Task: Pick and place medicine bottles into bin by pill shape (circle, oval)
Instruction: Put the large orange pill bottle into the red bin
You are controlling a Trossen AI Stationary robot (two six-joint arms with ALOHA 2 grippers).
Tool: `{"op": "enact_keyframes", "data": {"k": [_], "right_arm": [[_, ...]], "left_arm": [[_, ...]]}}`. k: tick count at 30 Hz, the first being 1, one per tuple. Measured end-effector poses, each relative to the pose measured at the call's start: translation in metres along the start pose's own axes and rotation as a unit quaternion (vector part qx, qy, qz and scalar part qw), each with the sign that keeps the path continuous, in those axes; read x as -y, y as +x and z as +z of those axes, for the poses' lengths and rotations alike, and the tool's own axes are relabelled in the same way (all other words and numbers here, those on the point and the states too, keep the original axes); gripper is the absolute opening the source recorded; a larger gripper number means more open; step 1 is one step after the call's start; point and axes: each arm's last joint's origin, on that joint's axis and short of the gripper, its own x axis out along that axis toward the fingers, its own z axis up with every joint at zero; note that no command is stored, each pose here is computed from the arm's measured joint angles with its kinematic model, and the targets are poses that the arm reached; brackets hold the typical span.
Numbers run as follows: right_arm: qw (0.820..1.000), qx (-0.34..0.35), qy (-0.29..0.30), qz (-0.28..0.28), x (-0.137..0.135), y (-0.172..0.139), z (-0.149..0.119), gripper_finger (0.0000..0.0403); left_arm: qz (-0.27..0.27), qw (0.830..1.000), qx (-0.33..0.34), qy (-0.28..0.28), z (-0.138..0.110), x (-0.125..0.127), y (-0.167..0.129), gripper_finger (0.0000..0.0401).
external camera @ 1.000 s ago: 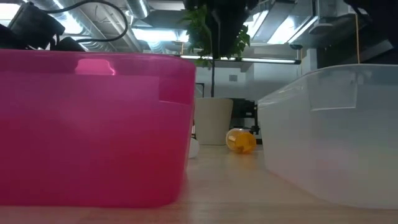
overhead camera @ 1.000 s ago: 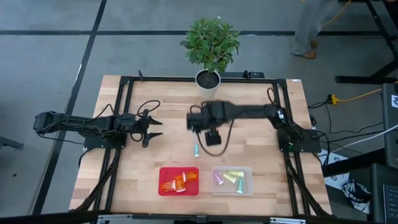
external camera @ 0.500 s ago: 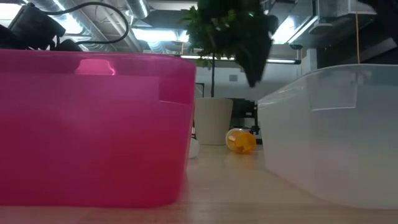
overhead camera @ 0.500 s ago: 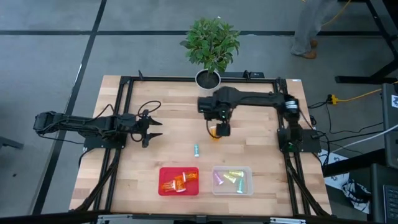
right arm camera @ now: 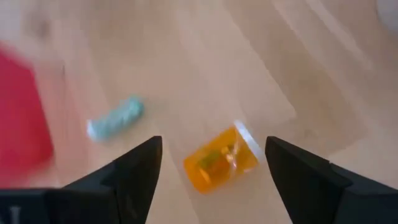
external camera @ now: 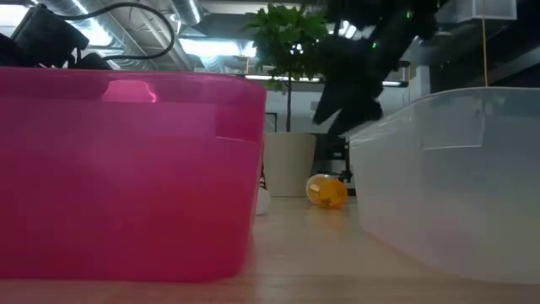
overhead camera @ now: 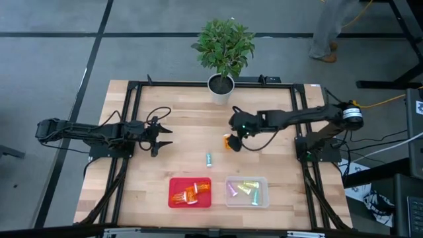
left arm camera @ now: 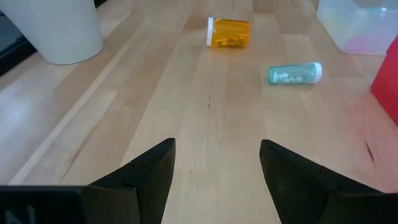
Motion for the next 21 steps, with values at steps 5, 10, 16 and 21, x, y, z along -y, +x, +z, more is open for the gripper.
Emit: {"op": "enact_keyframes", "data": {"k": [5, 10, 16, 21], "right_arm": [[0.993, -0.009, 0.106, -0.057, 0.006, 0.023, -0.014, 0.0288], [0.984, -0.026, 0.146, -0.094, 0.008, 0.041, -0.016, 0.0288], [0.980, -0.028, 0.173, -0.097, 0.005, 0.050, -0.013, 0.0288], [0.978, -0.050, 0.175, -0.103, 0.002, 0.062, -0.022, 0.0288]], "left_arm": [[0.000, 1.000, 0.002, 0.000, 0.000, 0.000, 0.000, 0.0228], [0.000, 1.000, 0.003, 0.000, 0.001, 0.000, 0.000, 0.0228], [-0.001, 1.000, 0.004, 0.000, 0.001, 0.000, 0.000, 0.0228], [-0.001, 1.000, 0.004, 0.000, 0.001, 0.000, 0.000, 0.0228]]}}
